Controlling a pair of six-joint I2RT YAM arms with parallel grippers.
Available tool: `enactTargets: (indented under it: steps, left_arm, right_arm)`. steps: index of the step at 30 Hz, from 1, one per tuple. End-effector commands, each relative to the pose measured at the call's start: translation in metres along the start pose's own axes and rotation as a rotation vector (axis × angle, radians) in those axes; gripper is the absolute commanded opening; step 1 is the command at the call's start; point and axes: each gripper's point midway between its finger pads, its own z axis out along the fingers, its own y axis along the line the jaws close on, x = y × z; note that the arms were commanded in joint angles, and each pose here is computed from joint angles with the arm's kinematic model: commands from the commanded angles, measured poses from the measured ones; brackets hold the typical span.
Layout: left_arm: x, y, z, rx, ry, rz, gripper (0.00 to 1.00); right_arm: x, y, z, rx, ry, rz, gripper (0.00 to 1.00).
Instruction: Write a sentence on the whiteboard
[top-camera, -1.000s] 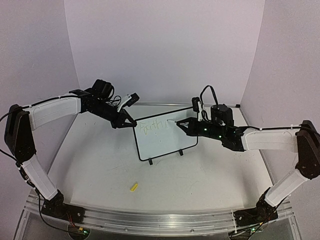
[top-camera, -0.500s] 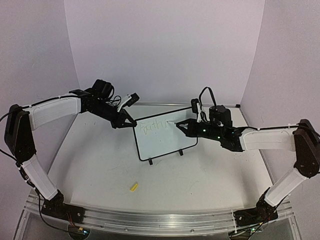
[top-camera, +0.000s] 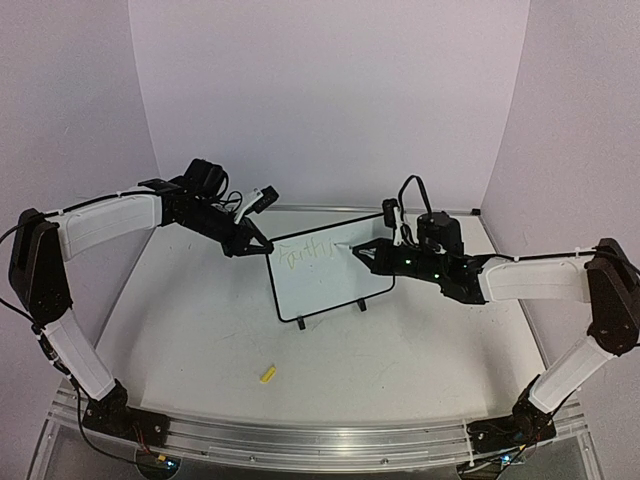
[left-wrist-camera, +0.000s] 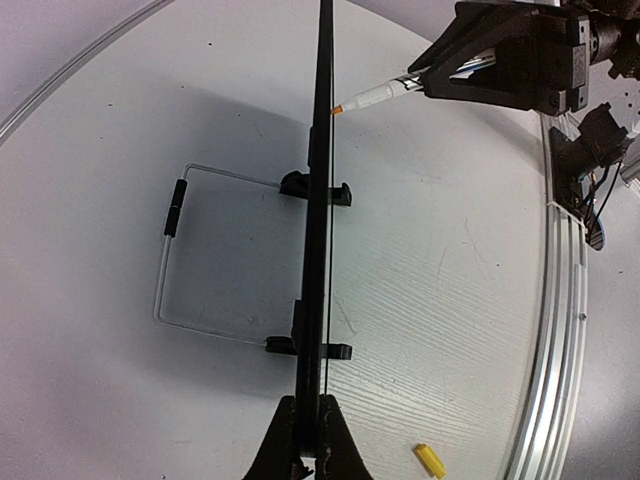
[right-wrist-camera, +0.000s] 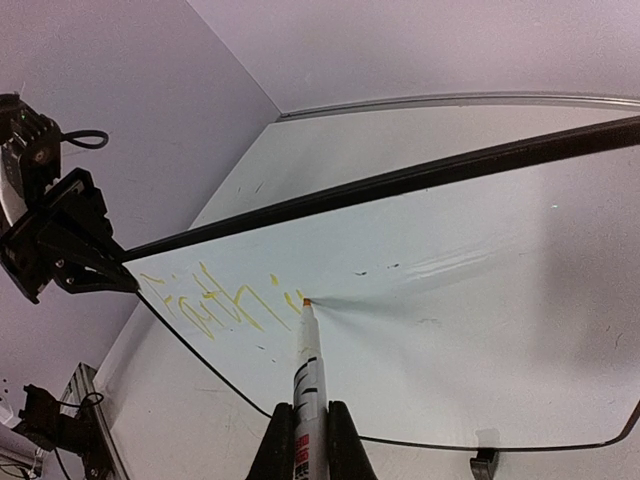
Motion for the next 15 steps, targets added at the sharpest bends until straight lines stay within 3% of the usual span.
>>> enactTargets:
  steps: [1,15]
  left_arm:
    - [0.0415,-0.0045,0.0166,0.016,0.151,-0.051,0.00]
    - [0.0411,-0.0048,0.0156,0.013,0.151,-0.050,0.00]
  right_arm:
    - [0.0141,-0.0119,0.0034,0.036,0.023,0.024,0.00]
    - [0.0131,-0.0101,0.0039,0.029,0.024,0.027,0.00]
